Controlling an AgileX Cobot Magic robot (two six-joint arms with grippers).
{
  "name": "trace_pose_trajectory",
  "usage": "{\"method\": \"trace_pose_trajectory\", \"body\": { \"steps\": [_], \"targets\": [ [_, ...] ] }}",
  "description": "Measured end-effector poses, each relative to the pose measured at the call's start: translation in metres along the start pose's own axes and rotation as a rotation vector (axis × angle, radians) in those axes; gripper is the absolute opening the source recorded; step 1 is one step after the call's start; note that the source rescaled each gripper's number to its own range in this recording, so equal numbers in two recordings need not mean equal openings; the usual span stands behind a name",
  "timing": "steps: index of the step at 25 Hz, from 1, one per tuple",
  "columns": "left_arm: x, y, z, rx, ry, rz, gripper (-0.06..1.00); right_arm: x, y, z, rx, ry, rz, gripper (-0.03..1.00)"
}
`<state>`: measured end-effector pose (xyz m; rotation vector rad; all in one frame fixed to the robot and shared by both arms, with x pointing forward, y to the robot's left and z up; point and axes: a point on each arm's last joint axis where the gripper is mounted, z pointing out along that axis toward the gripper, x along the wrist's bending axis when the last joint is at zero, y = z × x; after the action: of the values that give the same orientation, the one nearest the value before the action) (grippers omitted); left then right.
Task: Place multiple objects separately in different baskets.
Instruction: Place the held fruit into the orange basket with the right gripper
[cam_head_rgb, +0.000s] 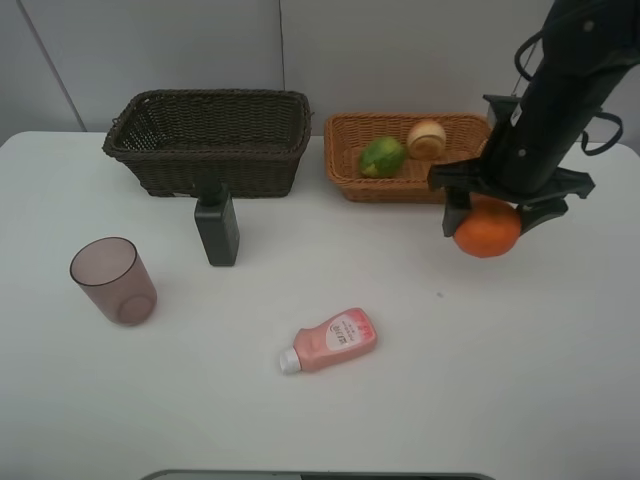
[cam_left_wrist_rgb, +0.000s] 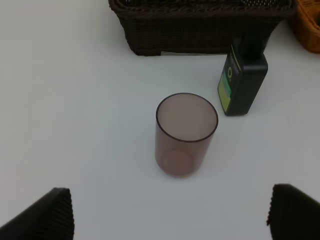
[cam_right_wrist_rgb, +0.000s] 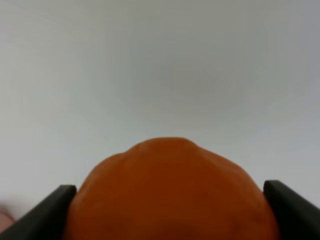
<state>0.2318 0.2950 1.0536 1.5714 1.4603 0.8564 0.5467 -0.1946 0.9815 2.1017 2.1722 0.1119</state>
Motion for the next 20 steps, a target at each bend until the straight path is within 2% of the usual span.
{"method": "trace_pose_trajectory", "body": {
  "steps": [12, 20],
  "targets": [
    [0.0, 0.0, 0.0, 0.0, 0.0, 0.0, 1.0, 0.035, 0.072, -0.025, -0.093, -0.003, -0.084, 0.5],
    [0.0, 0.0, 0.0, 0.0, 0.0, 0.0, 1.0, 0.051, 0.11, -0.02, -0.188, -0.061, -0.135, 0.5]
  ]
}}
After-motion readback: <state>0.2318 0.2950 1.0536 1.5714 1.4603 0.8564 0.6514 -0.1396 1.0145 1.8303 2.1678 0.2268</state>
